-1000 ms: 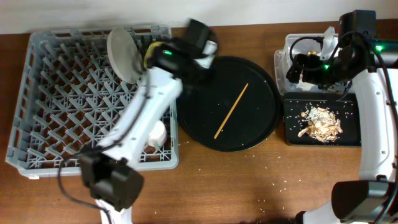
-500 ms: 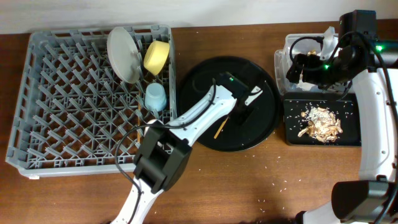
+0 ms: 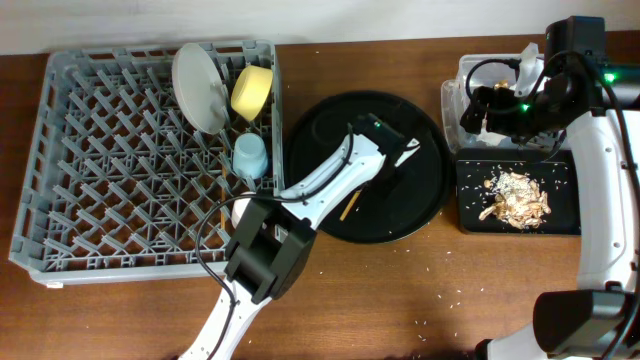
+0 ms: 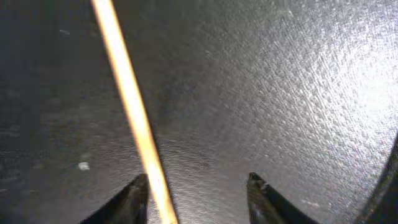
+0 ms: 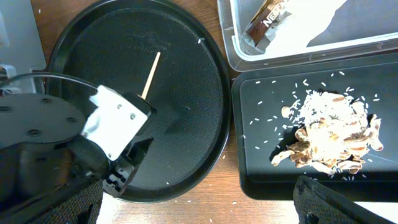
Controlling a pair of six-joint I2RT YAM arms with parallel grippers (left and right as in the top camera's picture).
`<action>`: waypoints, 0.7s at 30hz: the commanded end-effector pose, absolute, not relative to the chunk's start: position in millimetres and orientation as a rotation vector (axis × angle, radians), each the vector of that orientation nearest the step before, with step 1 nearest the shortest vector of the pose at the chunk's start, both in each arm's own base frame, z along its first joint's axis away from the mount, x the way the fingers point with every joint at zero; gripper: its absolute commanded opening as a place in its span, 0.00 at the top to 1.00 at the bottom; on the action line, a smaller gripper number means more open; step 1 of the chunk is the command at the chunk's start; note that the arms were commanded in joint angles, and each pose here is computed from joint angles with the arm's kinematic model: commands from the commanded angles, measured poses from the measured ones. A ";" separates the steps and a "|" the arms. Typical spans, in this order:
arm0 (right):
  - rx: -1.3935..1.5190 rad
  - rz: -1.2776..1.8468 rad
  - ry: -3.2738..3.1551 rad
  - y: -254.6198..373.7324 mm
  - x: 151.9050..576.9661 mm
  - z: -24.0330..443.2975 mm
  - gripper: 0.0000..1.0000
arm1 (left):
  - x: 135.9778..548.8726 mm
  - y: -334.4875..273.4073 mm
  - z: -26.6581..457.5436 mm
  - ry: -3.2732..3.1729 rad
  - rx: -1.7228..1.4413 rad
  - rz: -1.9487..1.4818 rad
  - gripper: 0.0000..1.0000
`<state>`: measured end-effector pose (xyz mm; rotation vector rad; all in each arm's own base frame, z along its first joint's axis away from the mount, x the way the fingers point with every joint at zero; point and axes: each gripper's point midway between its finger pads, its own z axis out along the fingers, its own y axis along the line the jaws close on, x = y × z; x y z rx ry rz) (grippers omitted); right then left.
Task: Sort waste into correct bins and load items into the dishwasher rack
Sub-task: 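Reach the left gripper to the second chopstick and grasp it, then carry the second chopstick into the rack beside the cups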
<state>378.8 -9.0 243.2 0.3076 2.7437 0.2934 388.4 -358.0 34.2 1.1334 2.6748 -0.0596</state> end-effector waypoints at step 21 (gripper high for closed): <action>0.290 0.280 2.752 -8.5 378.5 241.0 0.02 | 379.5 -356.4 -5.9 2.823 1.053 -0.139 0.67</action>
